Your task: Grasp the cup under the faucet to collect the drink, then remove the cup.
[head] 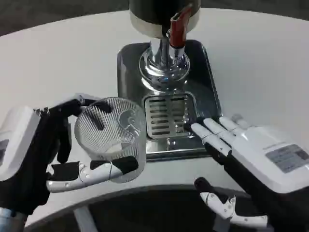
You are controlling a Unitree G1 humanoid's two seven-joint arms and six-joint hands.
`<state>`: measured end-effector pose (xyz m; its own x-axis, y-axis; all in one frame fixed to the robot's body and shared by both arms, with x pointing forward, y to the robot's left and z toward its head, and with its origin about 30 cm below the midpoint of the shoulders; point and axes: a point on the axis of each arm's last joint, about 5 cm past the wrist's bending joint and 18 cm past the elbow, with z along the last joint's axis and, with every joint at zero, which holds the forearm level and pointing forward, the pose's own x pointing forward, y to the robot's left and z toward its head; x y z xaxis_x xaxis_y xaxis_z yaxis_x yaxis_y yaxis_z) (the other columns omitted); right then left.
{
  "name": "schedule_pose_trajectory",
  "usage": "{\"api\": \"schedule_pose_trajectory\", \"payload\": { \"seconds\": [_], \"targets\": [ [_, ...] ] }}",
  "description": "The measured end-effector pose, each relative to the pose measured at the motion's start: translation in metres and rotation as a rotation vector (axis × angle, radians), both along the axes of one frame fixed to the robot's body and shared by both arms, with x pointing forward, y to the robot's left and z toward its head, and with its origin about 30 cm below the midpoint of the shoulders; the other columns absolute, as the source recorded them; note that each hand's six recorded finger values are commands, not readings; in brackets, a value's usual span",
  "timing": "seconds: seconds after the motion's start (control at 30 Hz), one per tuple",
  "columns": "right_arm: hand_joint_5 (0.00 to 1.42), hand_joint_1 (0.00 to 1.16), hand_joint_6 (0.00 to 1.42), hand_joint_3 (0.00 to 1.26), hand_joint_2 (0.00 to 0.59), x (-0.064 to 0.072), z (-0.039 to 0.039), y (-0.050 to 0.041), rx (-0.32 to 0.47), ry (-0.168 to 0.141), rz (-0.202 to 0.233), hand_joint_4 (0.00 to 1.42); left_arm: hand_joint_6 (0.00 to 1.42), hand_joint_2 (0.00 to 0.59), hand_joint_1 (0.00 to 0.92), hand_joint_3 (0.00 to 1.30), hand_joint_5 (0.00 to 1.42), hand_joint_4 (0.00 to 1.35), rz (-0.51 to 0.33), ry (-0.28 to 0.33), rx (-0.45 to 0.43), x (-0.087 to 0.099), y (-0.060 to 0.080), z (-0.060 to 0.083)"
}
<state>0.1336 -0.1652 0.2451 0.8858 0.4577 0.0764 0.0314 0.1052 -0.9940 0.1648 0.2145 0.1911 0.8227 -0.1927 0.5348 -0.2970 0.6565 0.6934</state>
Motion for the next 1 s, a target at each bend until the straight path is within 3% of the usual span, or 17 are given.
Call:
{"api": "schedule_pose_trajectory", "payload": {
  "seconds": [0.2,0.5,1.0],
  "targets": [
    [0.0,0.33,0.0,0.03,0.531,-0.0058,-0.0009,0.0015,-0.007,0.0,0.016,0.0,1.42,0.0,0.585,0.99,1.29,1.15,-0.001,0.002,-0.002,-0.0002,-0.0003,-0.0005],
    [0.0,0.33,0.0,0.03,0.534,-0.0107,-0.0048,0.0012,-0.014,0.026,0.021,0.0,1.42,0.0,0.585,0.99,1.29,1.15,-0.004,0.003,-0.005,-0.0001,-0.0012,-0.0009],
    [0.0,0.33,0.0,0.03,0.532,-0.0106,-0.0037,-0.001,0.0,0.016,0.002,0.0,1.42,0.0,0.585,0.99,1.29,1.16,-0.025,0.001,-0.007,0.0016,-0.0049,-0.0007]
  ]
}}
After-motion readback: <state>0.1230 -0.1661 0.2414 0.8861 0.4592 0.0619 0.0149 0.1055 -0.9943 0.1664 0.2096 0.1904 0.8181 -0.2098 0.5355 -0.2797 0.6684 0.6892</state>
